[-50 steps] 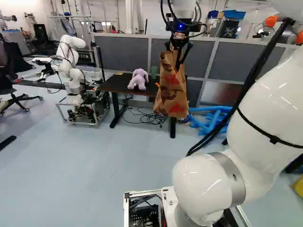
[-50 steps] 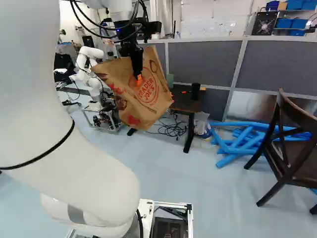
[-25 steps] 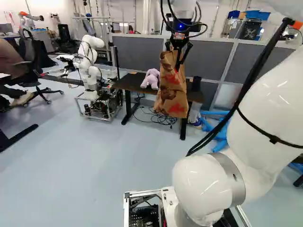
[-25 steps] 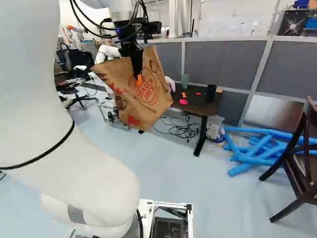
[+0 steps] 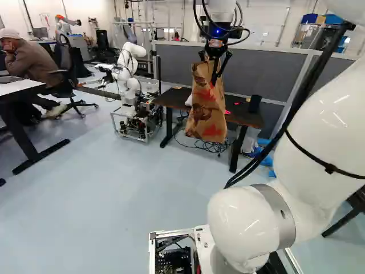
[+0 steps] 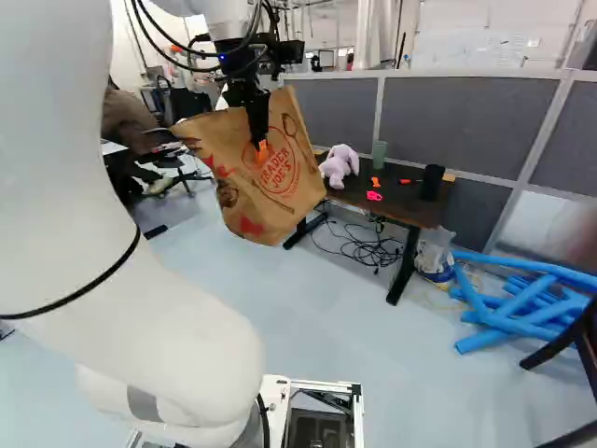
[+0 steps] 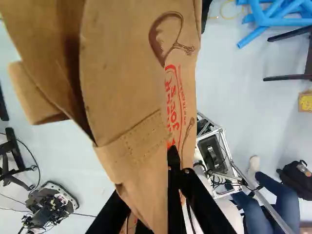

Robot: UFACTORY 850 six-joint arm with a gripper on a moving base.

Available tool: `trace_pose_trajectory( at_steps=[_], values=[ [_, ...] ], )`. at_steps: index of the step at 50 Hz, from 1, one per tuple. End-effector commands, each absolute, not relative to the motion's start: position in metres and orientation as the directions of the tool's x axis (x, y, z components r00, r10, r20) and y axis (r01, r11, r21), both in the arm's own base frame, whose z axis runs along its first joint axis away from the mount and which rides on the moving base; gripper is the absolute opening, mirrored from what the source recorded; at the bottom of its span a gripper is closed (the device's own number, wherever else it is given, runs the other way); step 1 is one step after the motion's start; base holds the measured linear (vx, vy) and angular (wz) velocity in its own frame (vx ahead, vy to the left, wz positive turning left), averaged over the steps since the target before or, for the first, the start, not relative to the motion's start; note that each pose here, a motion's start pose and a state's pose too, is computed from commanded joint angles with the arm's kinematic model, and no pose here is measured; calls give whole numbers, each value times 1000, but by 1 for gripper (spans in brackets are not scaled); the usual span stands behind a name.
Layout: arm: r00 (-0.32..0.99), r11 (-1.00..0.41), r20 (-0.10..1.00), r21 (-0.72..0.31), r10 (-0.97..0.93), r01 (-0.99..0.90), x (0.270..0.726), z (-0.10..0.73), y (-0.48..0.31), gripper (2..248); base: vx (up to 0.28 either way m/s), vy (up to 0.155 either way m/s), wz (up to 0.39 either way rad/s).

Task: Pick up the bag on the ground and place it on the table

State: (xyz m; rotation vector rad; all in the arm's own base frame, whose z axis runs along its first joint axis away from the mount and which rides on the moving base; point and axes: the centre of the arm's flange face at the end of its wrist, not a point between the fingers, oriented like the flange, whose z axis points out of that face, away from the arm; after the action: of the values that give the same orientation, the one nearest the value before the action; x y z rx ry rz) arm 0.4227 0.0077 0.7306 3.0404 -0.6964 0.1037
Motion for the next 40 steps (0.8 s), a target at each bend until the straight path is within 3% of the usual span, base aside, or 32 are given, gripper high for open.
trace_pose_trajectory(
  at_steps=[13,40],
  values=[
    [898,-900,69,5,-434,-435,423,731,8,22,30,108,166],
    [898,-900,69,5,-434,-435,423,731,8,22,47,61,5]
  ],
)
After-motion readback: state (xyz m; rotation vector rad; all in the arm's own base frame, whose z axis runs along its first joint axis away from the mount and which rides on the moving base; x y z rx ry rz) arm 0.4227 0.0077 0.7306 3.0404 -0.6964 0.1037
